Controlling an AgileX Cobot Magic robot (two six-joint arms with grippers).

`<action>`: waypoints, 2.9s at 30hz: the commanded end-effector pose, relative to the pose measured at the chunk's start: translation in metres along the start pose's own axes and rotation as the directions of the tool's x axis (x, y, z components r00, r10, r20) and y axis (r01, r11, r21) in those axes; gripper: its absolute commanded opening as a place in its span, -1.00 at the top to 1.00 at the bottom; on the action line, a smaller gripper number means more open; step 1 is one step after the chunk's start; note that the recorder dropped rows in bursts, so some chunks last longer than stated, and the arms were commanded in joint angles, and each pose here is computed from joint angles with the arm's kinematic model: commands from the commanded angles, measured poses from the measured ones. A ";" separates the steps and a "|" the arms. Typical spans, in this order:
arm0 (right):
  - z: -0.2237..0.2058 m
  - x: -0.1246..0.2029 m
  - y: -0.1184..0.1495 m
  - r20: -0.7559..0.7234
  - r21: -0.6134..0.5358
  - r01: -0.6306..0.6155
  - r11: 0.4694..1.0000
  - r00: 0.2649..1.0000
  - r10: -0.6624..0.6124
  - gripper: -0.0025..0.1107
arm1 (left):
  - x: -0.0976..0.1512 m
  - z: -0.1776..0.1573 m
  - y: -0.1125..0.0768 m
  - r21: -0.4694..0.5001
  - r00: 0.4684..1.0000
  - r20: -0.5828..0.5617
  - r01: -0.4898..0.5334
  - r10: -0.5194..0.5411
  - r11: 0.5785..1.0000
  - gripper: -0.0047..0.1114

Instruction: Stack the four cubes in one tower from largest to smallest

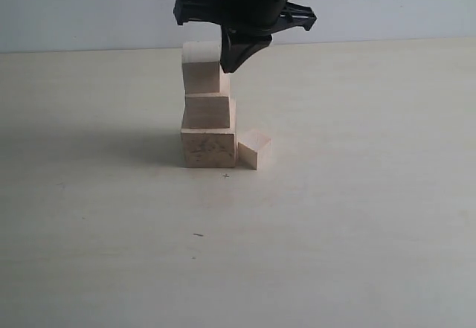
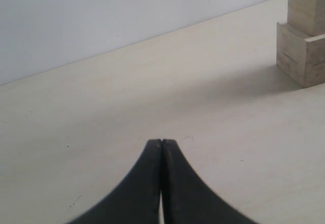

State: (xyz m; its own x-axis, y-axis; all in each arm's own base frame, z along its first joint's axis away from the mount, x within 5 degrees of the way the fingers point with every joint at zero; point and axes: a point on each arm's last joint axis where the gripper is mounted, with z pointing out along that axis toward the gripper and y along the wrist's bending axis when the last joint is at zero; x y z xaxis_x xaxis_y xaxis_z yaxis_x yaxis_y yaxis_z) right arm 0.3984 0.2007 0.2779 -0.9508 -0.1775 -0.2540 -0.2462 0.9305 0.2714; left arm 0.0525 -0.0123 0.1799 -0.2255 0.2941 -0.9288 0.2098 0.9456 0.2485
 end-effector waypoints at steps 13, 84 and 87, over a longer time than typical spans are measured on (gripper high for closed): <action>-0.035 -0.008 -0.024 0.137 0.103 0.045 0.994 0.989 -0.059 0.96 | -0.002 -0.001 0.001 -0.013 1.000 0.017 -0.002 0.002 1.000 0.92; -0.005 -0.021 -0.126 0.053 -0.280 -0.066 0.958 0.995 0.084 0.96 | -0.140 0.319 -0.049 0.548 0.582 -0.737 0.812 -0.344 0.202 0.92; -0.005 -0.021 -0.126 0.053 -0.280 -0.066 0.958 0.995 0.084 0.96 | -0.140 0.319 -0.054 0.548 0.586 -0.736 0.810 -0.338 0.211 0.92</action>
State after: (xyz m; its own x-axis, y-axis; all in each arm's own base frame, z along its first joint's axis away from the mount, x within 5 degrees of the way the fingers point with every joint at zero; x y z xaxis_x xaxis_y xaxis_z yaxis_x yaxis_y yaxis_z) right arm 0.4498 0.0848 0.2490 -0.9621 -0.0771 -0.2615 -0.2112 0.8172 0.5362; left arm 0.3744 -0.1451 0.2068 -0.9138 -0.0386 -0.4042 0.3674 0.3454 -0.8636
